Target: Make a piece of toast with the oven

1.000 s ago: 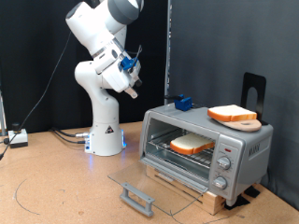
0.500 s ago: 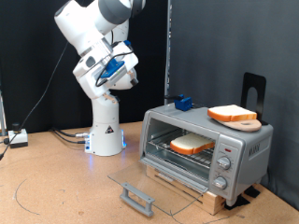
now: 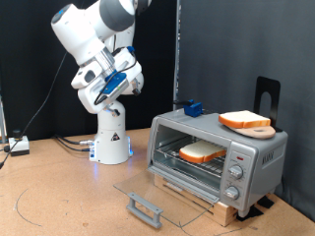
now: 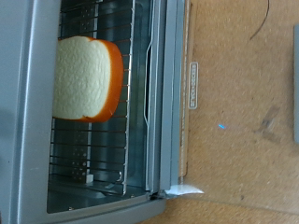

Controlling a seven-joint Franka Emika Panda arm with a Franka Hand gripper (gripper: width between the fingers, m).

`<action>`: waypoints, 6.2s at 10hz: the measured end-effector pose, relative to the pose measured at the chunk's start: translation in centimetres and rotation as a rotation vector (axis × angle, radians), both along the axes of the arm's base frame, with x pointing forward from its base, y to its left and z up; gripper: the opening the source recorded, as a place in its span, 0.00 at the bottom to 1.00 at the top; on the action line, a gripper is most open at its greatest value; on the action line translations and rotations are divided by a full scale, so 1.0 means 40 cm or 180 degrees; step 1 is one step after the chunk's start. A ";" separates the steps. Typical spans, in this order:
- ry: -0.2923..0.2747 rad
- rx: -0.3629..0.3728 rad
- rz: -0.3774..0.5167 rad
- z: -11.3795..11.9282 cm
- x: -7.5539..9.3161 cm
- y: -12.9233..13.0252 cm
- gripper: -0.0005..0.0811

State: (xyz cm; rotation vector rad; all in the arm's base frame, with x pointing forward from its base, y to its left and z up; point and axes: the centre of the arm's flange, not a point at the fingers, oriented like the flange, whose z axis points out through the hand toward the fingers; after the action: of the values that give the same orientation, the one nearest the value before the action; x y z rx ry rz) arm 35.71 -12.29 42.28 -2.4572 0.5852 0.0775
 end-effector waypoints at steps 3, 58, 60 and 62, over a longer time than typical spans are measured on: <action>0.0275 0.0227 0.0024 -0.045 0.046 -0.066 0.99; 0.1606 0.1679 0.0891 -0.389 0.018 0.099 0.99; 0.1610 0.1677 0.0993 -0.357 -0.006 0.138 0.99; 0.1616 0.1645 0.1061 -0.337 -0.037 0.182 0.99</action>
State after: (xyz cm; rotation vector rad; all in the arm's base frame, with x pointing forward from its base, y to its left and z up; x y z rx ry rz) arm 34.22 -5.00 28.78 -1.9921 0.2973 0.8906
